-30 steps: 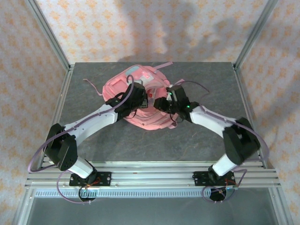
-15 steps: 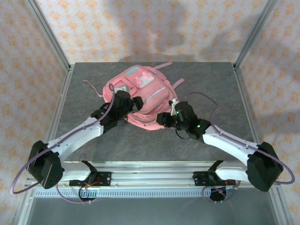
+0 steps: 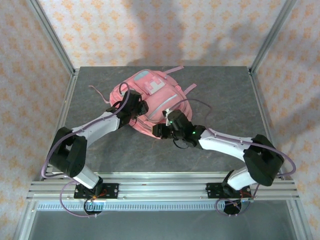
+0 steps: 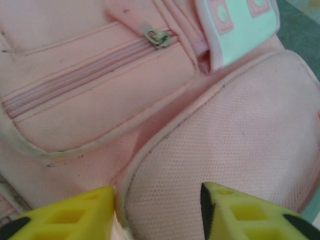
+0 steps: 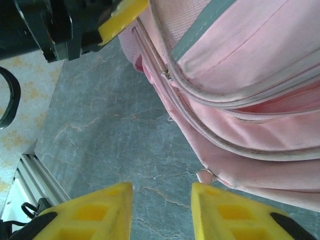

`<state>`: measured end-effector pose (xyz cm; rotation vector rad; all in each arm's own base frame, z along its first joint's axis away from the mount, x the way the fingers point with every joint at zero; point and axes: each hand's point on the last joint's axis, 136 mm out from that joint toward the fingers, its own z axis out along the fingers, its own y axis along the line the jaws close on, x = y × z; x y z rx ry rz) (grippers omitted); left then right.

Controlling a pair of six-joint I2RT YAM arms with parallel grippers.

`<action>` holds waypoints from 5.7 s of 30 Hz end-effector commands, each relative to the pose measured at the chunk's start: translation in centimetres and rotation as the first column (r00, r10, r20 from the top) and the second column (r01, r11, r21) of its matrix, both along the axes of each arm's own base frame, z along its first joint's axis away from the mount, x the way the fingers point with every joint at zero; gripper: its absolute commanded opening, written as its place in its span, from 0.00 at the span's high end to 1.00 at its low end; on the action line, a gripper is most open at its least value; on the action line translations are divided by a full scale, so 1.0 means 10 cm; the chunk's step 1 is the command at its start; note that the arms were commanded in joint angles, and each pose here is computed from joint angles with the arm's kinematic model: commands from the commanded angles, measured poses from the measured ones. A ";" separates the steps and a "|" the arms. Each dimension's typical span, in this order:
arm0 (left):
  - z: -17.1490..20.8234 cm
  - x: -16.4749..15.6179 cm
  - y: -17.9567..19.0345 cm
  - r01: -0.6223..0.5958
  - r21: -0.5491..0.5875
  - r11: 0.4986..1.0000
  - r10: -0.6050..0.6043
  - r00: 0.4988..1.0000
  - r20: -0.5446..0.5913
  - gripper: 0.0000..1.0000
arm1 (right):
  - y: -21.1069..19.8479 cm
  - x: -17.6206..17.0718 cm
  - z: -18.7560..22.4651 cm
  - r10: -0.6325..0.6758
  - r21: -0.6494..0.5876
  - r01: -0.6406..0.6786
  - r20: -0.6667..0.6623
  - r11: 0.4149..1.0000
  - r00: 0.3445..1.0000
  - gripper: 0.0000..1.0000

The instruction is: Pack the student bag

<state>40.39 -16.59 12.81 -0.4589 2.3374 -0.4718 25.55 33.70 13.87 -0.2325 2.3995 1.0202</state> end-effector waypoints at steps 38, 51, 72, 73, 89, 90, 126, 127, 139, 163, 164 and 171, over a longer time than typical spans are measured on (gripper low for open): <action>0.06 -0.02 -0.52 0.110 -0.152 0.982 -0.110 0.994 0.006 1.00 | -0.27 0.95 -0.82 -0.555 -0.420 0.565 0.161 0.710 0.816 0.91; 0.19 -0.10 -0.14 0.018 -0.061 0.998 -0.016 0.999 0.047 0.55 | -0.09 0.71 -0.43 -0.443 -0.259 0.443 0.059 0.858 0.894 0.68; -0.21 0.10 -0.42 0.113 -0.093 0.989 -0.116 0.993 -0.030 1.00 | -0.02 0.66 -0.45 -0.408 -0.147 0.399 -0.034 0.905 0.912 0.60; -0.18 0.09 -0.43 0.115 -0.106 0.988 -0.118 0.993 -0.021 1.00 | -0.02 0.69 -0.47 -0.415 -0.151 0.404 -0.043 0.902 0.909 0.60; 0.06 -0.15 -0.69 0.180 -0.264 0.948 -0.182 0.983 0.016 1.00 | -0.04 1.02 -0.61 -0.534 -0.122 0.521 -0.143 0.845 0.833 0.59; 0.05 -0.15 -0.70 0.182 -0.266 0.947 -0.186 0.983 0.011 1.00 | -0.03 1.05 -0.61 -0.543 -0.111 0.532 -0.145 0.839 0.827 0.59; -0.02 -0.03 -0.28 0.068 -0.239 0.969 -0.072 0.997 -0.007 1.00 | -0.04 1.53 -0.67 -0.673 -0.093 0.666 -0.098 0.740 0.733 0.56; -0.02 -0.03 -0.26 0.064 -0.240 0.969 -0.068 0.998 -0.007 1.00 | -0.03 1.54 -0.64 -0.670 -0.059 0.668 -0.113 0.742 0.734 0.55; -0.03 -0.04 -0.12 0.036 -0.228 0.973 -0.039 0.999 -0.010 0.96 | -0.15 1.59 -0.97 -0.710 -0.225 0.678 -0.119 0.700 0.694 1.00; -0.06 0.02 -0.31 0.055 -0.269 0.962 -0.046 0.998 0.040 0.40 | -0.26 0.72 -0.54 -0.245 -0.329 0.195 -0.118 0.924 0.962 1.00; -0.05 0.02 -0.33 0.055 -0.272 0.961 -0.044 0.998 0.045 0.40 | -0.26 0.74 -0.48 -0.244 -0.312 0.202 -0.102 0.928 0.964 1.00; 0.10 -0.01 -0.10 -0.023 -0.271 0.962 0.050 0.995 0.091 0.40 | -0.21 0.98 -0.25 -0.291 -0.273 0.279 -0.004 0.921 0.957 0.72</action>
